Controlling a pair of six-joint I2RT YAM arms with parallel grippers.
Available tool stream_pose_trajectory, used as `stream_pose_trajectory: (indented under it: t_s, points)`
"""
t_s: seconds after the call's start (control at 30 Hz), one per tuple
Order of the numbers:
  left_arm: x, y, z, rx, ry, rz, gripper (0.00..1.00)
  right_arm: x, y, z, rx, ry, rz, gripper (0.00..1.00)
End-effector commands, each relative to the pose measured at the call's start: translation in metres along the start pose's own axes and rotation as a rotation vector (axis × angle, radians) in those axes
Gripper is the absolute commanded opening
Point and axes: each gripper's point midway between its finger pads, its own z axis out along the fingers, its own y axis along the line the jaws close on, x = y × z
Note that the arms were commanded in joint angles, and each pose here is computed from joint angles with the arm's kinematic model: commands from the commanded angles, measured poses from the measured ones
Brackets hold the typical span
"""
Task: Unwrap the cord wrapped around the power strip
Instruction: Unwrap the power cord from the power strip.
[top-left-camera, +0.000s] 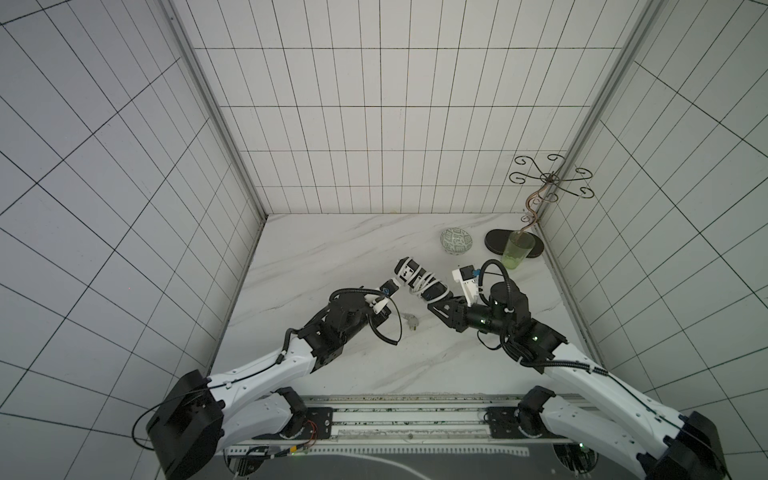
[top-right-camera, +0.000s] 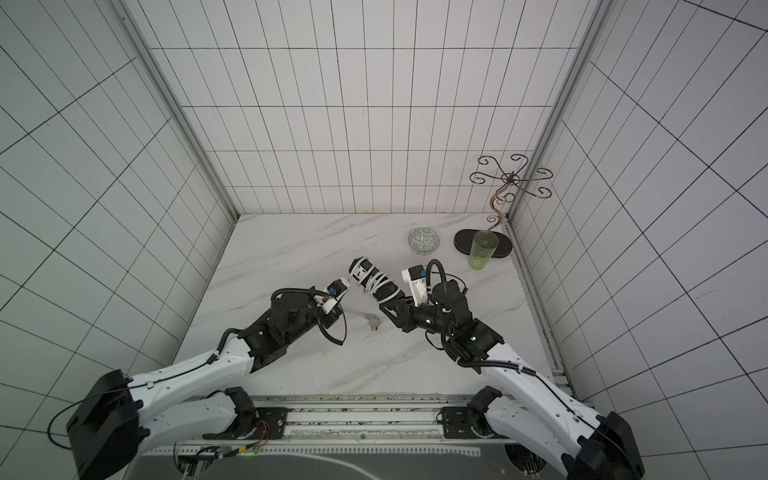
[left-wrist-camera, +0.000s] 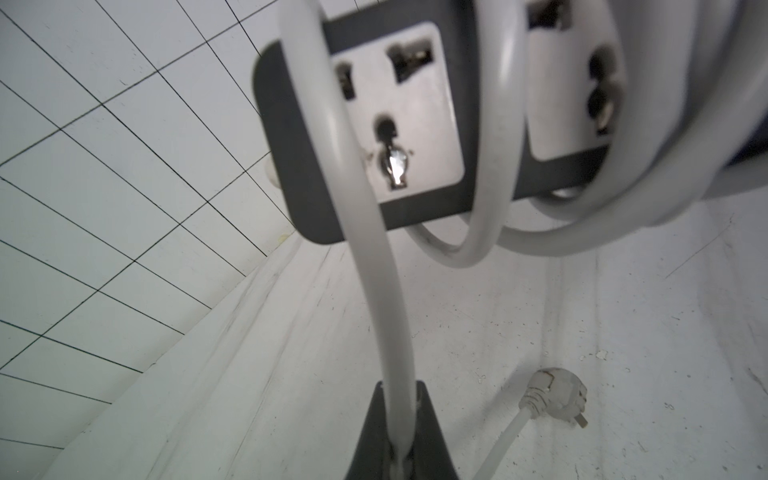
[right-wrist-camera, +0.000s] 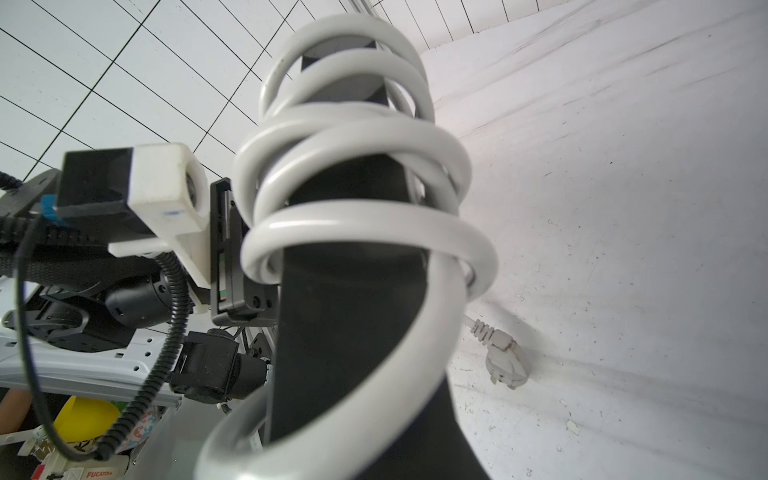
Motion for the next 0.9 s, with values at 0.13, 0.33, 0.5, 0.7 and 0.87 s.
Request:
stream_pose_trajectory:
  t_s: [0.13, 0.33, 0.5, 0.7, 0.87]
  points:
    - [-0.057, 0.029, -0.033, -0.054, -0.11, 0.024, 0.0, -0.039, 0.039, -0.007, -0.102, -0.086, -0.115, 0.0]
    - [-0.046, 0.065, -0.02, -0.037, -0.034, -0.061, 0.0, -0.028, 0.049, -0.014, -0.164, -0.055, -0.134, 0.0]
    - [-0.024, 0.072, 0.008, 0.032, 0.045, -0.133, 0.0, -0.035, 0.063, -0.027, -0.209, -0.099, -0.165, 0.0]
    - [0.008, 0.056, 0.025, 0.098, 0.16, -0.192, 0.0, -0.063, 0.068, -0.035, -0.159, -0.191, -0.207, 0.0]
    - [0.05, 0.047, 0.036, 0.108, 0.293, -0.243, 0.0, -0.089, 0.071, -0.042, -0.11, -0.276, -0.238, 0.0]
